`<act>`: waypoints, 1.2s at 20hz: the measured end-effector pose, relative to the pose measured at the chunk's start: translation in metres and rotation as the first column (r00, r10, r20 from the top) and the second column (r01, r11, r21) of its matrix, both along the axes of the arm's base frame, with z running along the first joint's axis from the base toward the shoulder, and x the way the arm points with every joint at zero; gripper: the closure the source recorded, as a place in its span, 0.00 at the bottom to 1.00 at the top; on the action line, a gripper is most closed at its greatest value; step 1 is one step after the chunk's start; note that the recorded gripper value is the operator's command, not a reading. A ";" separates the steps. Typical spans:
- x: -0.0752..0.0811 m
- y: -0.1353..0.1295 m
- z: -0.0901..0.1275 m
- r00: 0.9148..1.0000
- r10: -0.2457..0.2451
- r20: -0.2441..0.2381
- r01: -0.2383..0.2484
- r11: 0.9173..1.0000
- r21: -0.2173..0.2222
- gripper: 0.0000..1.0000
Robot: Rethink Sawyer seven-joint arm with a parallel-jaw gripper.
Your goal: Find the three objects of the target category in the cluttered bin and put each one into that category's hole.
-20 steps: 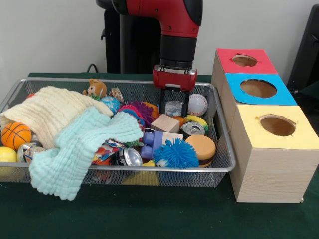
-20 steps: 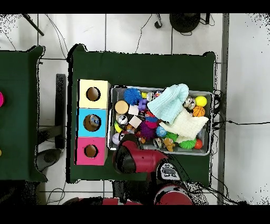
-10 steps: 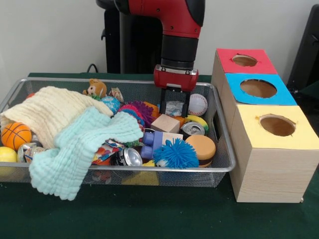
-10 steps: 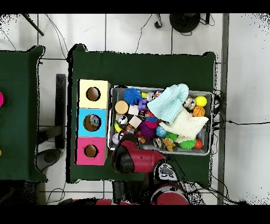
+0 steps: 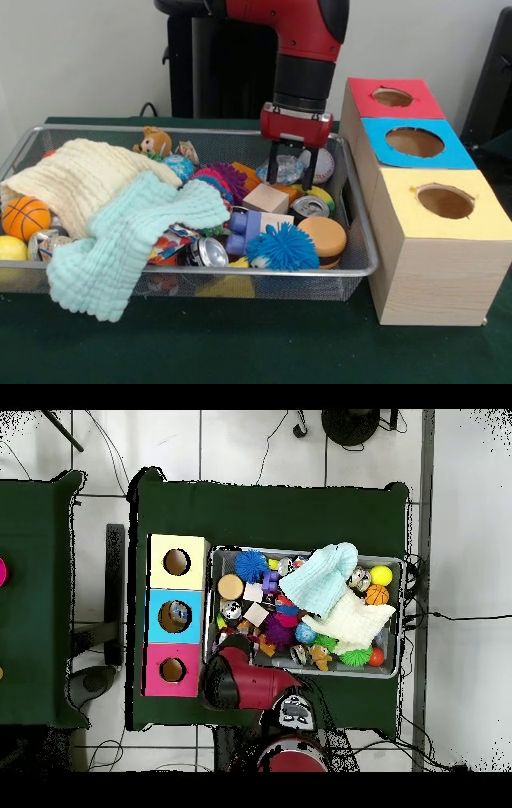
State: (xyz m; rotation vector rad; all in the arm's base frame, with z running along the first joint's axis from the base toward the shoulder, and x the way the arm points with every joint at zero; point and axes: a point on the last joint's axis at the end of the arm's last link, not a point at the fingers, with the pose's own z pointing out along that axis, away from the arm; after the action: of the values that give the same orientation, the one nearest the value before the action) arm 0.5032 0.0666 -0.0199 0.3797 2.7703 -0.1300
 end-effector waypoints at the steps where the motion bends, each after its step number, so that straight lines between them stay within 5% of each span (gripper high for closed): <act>1: 0.000 0.002 0.000 1.000 -0.002 0.001 0.002 1.000 -0.002 0.00; 24: -0.017 0.024 -0.016 1.000 -0.001 -0.025 0.000 1.000 -0.030 0.00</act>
State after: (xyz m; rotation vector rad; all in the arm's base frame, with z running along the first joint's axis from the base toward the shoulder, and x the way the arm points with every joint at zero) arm 0.4862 0.0906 -0.0357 0.3731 2.7900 -0.1776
